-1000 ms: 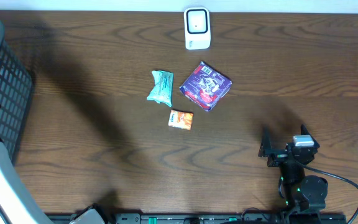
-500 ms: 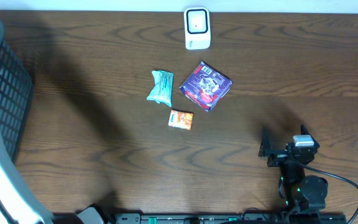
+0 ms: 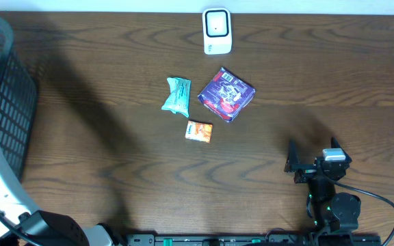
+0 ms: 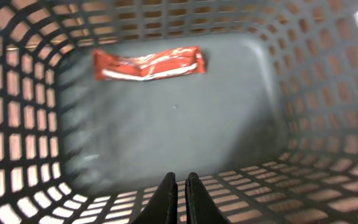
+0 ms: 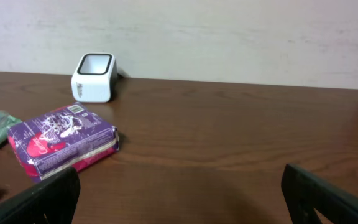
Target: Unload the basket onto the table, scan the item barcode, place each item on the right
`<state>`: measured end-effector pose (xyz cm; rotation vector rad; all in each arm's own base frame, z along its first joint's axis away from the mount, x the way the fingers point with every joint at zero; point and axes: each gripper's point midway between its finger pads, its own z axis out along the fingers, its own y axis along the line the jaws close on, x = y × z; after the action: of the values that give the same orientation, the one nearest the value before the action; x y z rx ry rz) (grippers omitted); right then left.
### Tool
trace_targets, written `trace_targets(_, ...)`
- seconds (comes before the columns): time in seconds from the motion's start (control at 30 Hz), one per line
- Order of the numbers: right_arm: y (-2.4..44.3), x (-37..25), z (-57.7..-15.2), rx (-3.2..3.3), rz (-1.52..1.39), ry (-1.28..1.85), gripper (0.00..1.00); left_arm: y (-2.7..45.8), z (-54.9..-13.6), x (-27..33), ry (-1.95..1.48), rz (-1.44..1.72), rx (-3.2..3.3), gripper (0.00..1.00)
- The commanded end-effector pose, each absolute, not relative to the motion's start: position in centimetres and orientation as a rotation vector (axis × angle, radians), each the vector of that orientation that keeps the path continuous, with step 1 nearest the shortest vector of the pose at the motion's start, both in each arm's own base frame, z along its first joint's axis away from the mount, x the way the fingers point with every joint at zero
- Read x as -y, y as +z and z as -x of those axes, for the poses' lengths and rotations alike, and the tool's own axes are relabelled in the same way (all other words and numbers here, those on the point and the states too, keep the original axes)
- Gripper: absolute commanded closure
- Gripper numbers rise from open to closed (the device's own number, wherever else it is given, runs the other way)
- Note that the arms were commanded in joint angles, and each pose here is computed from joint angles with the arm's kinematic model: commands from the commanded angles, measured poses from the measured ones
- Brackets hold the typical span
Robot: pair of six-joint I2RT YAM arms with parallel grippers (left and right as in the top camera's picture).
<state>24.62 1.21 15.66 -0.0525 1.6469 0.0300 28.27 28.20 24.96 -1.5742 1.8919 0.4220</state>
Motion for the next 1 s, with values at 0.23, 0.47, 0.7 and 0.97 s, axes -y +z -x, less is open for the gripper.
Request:
trace_targets(0.23,15.5,-1.1,-24.6,-1.65,0.06,0.021,0.01,29.8,-29.5,-25.6,0.21,1.426,-1.815,0.93)
trace_targets(0.47,15.5,-1.1,-24.6,-1.65,0.06,0.021,0.01,32.0,-30.9,-26.2,0.222,1.297,-1.781,0.92)
trace_targets(0.7,15.5,-1.1,-24.6,-1.65,0.06,0.021,0.01,30.3,-33.4,-28.8,0.274,1.21,-1.829,0.92)
trace_targets(0.97,15.5,-1.1,-24.6,-1.65,0.06,0.021,0.01,24.6,-37.0,-28.6,-0.108,1.06,-2.01,0.93)
